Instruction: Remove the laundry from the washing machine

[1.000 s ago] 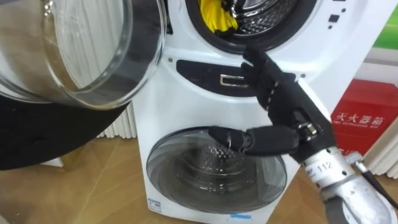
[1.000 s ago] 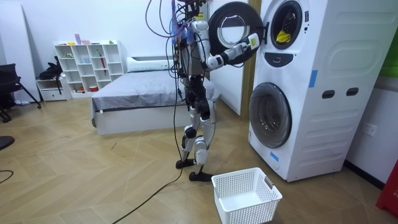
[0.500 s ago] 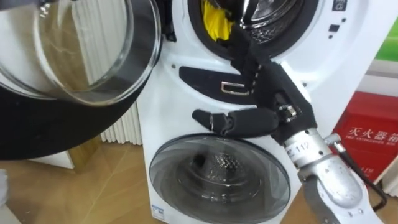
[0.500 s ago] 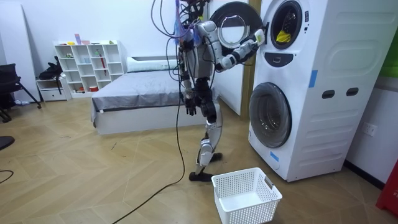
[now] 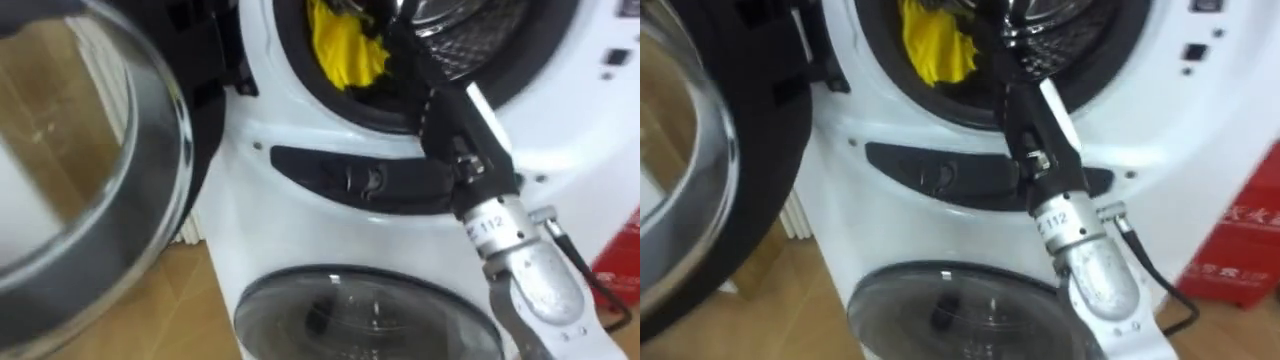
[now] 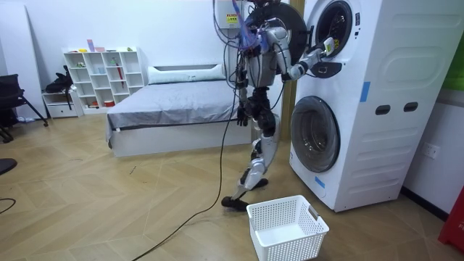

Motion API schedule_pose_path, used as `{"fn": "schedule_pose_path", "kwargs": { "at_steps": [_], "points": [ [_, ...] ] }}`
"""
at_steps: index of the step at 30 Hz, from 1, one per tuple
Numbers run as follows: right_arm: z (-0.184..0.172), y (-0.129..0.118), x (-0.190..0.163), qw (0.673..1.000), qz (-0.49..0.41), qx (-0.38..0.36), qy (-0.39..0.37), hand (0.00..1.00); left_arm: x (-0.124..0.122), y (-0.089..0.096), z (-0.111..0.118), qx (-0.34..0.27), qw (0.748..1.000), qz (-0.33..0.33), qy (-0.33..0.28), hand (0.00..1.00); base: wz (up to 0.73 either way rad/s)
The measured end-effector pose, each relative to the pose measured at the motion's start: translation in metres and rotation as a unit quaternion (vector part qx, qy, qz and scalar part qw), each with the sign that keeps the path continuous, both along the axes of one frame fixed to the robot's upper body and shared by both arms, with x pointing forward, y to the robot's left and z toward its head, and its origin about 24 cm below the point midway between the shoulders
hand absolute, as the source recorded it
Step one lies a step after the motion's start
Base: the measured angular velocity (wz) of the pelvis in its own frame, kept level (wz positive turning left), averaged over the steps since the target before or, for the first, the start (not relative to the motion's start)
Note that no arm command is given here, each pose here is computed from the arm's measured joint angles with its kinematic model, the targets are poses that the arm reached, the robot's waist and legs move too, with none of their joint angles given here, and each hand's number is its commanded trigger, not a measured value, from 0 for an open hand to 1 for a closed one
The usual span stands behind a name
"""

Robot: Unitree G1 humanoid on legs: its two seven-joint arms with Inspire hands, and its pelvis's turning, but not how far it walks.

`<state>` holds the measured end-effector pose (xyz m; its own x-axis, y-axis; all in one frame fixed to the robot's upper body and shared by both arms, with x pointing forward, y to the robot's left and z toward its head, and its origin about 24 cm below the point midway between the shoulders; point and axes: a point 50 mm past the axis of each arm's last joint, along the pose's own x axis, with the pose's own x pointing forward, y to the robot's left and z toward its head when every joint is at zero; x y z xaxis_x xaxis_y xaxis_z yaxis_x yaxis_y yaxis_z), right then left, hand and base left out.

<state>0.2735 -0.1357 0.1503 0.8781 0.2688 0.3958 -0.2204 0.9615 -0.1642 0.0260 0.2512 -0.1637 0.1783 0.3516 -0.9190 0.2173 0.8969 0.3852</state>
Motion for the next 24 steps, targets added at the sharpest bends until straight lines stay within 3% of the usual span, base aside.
{"fn": "schedule_pose_path", "kwargs": {
  "at_steps": [4, 9, 11, 18, 24],
  "points": [
    [0.004, -0.005, -0.011, 1.000, 0.003, 0.004, -0.026, 0.00, 0.027, 0.003, 0.004, 0.014, 0.999, -0.013, -0.032, 0.00, 0.23],
    [-0.008, -0.007, -0.013, 1.000, -0.002, 0.005, 0.006, 0.00, 0.052, 0.005, 0.009, 0.021, 0.996, -0.031, -0.079, 0.00, 0.35],
    [-0.009, -0.008, -0.012, 1.000, -0.002, 0.006, 0.011, 0.00, 0.049, 0.000, 0.007, 0.016, 0.996, -0.030, -0.082, 0.00, 0.11],
    [-0.005, -0.007, -0.014, 1.000, 0.016, 0.012, 0.005, 0.00, -0.001, 0.003, 0.002, 0.030, 0.999, -0.020, -0.006, 0.00, -0.06],
    [-0.002, -0.006, -0.013, 0.999, 0.023, 0.031, 0.005, 0.00, -0.001, 0.001, 0.001, 0.020, 1.000, -0.022, -0.006, 0.00, -0.01]
  ]
}}
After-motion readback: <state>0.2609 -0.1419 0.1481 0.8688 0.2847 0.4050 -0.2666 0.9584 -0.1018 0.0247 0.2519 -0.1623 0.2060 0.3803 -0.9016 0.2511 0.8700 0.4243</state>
